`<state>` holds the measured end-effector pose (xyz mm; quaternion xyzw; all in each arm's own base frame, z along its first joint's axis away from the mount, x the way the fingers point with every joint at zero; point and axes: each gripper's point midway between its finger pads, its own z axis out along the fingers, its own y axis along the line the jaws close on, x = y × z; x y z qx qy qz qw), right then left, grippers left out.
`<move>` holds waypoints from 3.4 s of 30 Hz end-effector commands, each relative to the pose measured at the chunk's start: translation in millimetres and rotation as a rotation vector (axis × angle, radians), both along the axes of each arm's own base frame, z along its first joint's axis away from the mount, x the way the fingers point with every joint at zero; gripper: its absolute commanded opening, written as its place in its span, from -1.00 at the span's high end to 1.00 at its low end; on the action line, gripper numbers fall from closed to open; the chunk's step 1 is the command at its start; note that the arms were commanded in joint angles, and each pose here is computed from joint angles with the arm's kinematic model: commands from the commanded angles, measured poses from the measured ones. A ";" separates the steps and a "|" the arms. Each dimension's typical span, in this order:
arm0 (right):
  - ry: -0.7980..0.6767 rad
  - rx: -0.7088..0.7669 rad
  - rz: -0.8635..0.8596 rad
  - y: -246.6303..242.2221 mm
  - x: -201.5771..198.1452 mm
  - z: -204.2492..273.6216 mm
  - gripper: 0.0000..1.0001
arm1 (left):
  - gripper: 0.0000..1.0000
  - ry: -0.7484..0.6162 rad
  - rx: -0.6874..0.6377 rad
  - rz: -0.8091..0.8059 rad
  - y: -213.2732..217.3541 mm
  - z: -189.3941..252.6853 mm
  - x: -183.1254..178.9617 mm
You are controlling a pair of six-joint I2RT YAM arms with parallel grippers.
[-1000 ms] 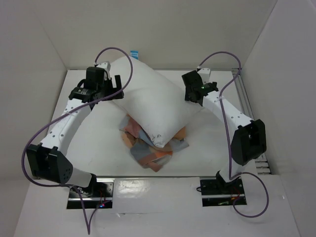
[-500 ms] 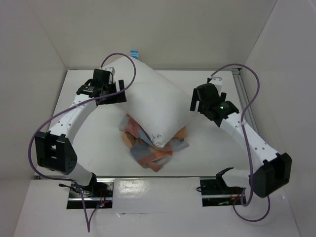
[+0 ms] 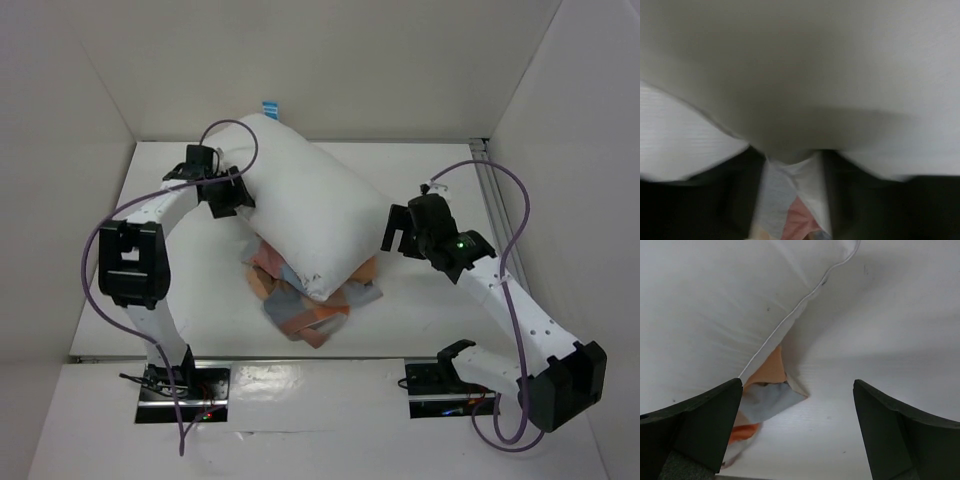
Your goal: Put the pillow into the pillowcase
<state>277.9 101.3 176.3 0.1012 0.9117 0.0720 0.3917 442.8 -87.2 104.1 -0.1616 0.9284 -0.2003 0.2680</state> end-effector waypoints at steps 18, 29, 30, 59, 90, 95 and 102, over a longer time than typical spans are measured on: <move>0.016 0.416 0.358 145.8 35.5 -16.5 0.77 | 1.00 -0.206 -0.111 -0.244 -58.0 71.3 -12.5; -0.421 0.072 -0.004 49.1 118.9 136.1 1.00 | 1.00 -0.323 -0.137 -0.276 -70.5 131.9 -8.6; -0.426 0.043 -0.041 38.4 129.8 137.5 1.00 | 1.00 -0.320 -0.148 -0.296 -77.5 131.8 -8.3; -0.429 -0.131 -0.211 -64.7 158.0 158.2 -1.00 | -0.60 -0.157 -0.060 -0.235 -76.8 49.6 -209.2; -0.254 -0.168 -0.072 44.0 253.5 81.2 1.00 | 1.00 -0.511 -0.057 -0.446 -114.2 247.6 -183.1; -0.331 -0.180 -0.139 11.8 241.0 117.7 1.00 | 1.00 -0.602 -0.017 -0.226 -63.3 310.5 -142.2; -0.211 -0.295 -0.216 -29.1 178.3 57.6 1.00 | 1.00 -0.734 -0.012 0.266 69.6 371.5 -73.6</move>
